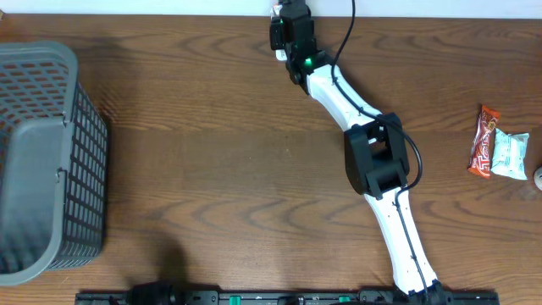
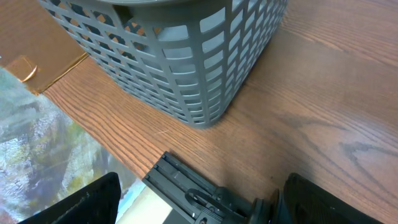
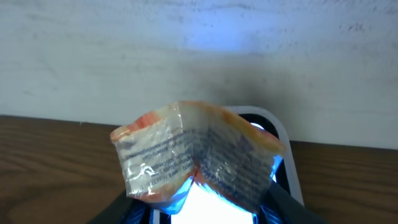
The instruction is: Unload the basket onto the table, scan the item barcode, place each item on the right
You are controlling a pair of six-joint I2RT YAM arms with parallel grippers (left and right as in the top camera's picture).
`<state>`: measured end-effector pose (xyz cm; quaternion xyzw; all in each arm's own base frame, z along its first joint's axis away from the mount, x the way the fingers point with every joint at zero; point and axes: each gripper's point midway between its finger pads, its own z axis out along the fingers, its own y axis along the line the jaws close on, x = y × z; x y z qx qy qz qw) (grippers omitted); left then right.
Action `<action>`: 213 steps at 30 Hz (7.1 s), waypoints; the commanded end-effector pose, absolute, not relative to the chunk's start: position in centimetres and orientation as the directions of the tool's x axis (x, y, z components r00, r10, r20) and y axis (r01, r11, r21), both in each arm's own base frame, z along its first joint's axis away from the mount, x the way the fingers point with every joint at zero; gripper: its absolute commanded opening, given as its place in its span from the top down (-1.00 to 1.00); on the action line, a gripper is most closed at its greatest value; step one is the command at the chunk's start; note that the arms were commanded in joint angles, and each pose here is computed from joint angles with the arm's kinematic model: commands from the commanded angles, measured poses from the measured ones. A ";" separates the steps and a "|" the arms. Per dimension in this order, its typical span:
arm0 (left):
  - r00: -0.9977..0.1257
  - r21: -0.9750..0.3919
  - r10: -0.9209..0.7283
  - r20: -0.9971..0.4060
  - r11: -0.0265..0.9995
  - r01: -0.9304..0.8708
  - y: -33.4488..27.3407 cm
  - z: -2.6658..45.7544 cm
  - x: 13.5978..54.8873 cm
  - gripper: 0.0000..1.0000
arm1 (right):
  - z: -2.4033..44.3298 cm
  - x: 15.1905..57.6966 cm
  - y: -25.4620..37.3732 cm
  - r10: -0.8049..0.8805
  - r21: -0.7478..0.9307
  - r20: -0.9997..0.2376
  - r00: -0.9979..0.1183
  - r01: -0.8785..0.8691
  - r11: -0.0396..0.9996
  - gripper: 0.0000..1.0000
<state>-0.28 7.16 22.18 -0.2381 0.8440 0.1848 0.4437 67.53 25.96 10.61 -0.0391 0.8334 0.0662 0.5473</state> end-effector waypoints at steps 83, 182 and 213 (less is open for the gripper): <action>-0.554 0.140 -0.248 -0.795 0.813 -0.565 7.1 20.8 -1.5 -0.68 | 4.6 51.2 13.8 0.047 -0.156 -0.305 -0.951 0.098 0.983 0.81; -0.554 0.140 -0.248 -0.795 0.813 -0.565 7.1 20.8 -1.5 -0.68 | 48.8 -4.1 -1.9 0.067 0.067 -0.998 -0.022 -0.018 0.998 -0.99; -0.554 0.140 -0.248 -0.795 0.813 -0.565 7.1 20.8 -1.5 -0.68 | 41.2 8.7 2.1 -0.121 -0.164 -0.952 0.281 -0.136 0.977 -0.99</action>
